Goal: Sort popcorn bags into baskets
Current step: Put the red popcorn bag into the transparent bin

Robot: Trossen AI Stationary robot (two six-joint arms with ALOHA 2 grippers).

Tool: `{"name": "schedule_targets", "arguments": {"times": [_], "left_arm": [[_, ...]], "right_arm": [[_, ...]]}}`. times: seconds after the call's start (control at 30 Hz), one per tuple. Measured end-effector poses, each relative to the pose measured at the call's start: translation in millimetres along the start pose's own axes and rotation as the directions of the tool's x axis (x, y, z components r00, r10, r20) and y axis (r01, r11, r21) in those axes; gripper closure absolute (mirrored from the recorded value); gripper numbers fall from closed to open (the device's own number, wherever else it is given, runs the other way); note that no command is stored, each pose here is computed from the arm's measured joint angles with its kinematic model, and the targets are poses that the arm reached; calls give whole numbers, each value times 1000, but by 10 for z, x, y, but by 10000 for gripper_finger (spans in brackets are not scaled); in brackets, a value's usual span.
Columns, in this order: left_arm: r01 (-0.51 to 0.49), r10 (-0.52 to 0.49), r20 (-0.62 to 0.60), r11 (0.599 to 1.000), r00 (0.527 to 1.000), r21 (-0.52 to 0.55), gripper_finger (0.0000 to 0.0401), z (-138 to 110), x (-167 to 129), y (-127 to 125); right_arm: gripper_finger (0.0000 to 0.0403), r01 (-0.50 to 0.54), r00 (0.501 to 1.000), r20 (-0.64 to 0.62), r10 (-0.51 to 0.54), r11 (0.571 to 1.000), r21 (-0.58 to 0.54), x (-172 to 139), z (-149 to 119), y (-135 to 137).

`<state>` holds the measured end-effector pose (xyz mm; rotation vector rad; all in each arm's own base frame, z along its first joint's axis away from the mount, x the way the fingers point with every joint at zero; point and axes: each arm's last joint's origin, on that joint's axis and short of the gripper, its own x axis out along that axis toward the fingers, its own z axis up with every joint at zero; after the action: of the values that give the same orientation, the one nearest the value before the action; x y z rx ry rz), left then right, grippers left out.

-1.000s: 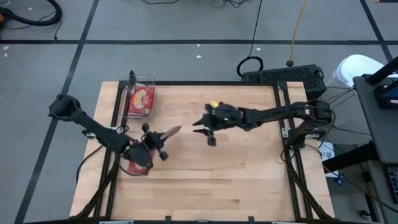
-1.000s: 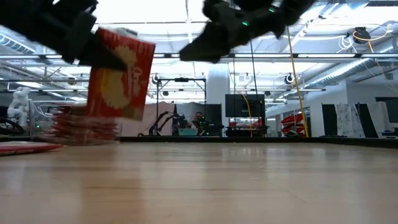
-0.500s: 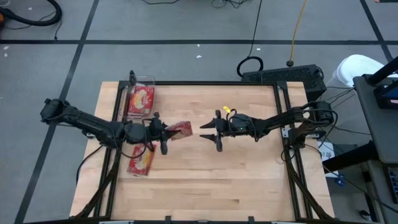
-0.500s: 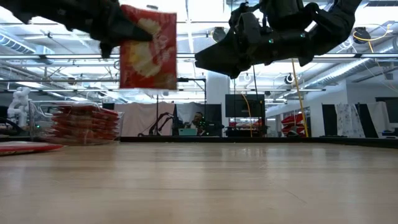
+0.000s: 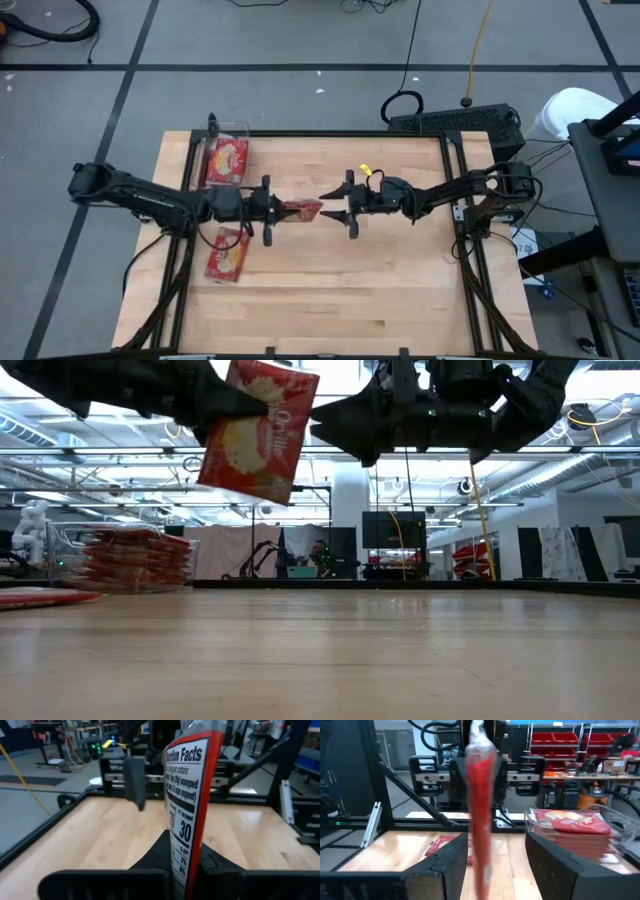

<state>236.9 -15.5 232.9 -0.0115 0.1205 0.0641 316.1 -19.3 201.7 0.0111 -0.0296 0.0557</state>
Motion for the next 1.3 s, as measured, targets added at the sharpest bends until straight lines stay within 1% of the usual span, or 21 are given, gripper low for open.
{"name": "schedule_targets", "arguments": {"times": [0.13, 0.27, 0.33, 0.53, 0.67, 0.73, 0.8, 0.9, 1.0, 1.07, 1.1, 1.17, 1.23, 1.3], "left_arm": [[-16, 16, 4, 1000, 1000, 9, 383, -24, 48, 49], [-28, 27, 24, 1000, 999, 6, 362, -12, 64, 87], [-35, 35, 33, 999, 999, 8, 357, -2, 65, 108], [-15, 12, 84, 999, 996, 31, 383, 48, 68, 179], [-6, 3, 92, 1000, 996, 29, 383, 43, 88, 242], [-7, 5, 99, 1000, 995, 23, 374, 50, 87, 264], [-6, 5, 91, 1000, 996, 15, 358, 43, 88, 270], [-6, 5, 89, 1000, 996, 15, 343, 42, 88, 270], [-8, 6, 90, 1000, 996, 30, 339, 42, 88, 270], [-13, 11, 89, 1000, 996, 24, 338, 41, 88, 272], [-14, 12, 85, 1000, 996, 19, 337, 37, 88, 273], [-12, 11, 71, 1000, 997, 11, 330, 25, 88, 264], [-8, 8, 49, 1000, 999, 6, 311, 15, 73, 243], [-26, 26, 30, 1000, 999, -12, 282, 11, 53, 235]], "right_arm": [[216, -13, 1000, -17, 14, 999, 34, -2, -16, -11], [217, -30, 999, -43, 31, 999, 41, 1, -44, 14], [217, -31, 998, -47, 32, 999, 37, 15, -78, 14], [218, -16, 1000, -13, 17, 1000, 27, 153, -193, -48], [225, -8, 1000, 25, 9, 1000, -1, 317, -159, -110], [239, -7, 999, 40, 8, 1000, -23, 375, -128, -123], [263, -9, 999, 45, 11, 999, -41, 394, -110, -124], [310, -6, 999, 49, 8, 999, -42, 393, -91, -138], [360, 5, 999, 47, -3, 999, -39, 382, -74, -178], [386, 12, 999, 45, -10, 999, -38, 378, -76, -203], [391, 15, 999, 43, -13, 999, -36, 376, -79, -213], [387, 17, 999, 36, -16, 999, -35, 372, -85, -239], [377, 17, 1000, 21, -17, 999, -30, 368, -98, -261], [374, 24, 1000, 5, -24, 1000, -20, 356, -91, -288]]}}
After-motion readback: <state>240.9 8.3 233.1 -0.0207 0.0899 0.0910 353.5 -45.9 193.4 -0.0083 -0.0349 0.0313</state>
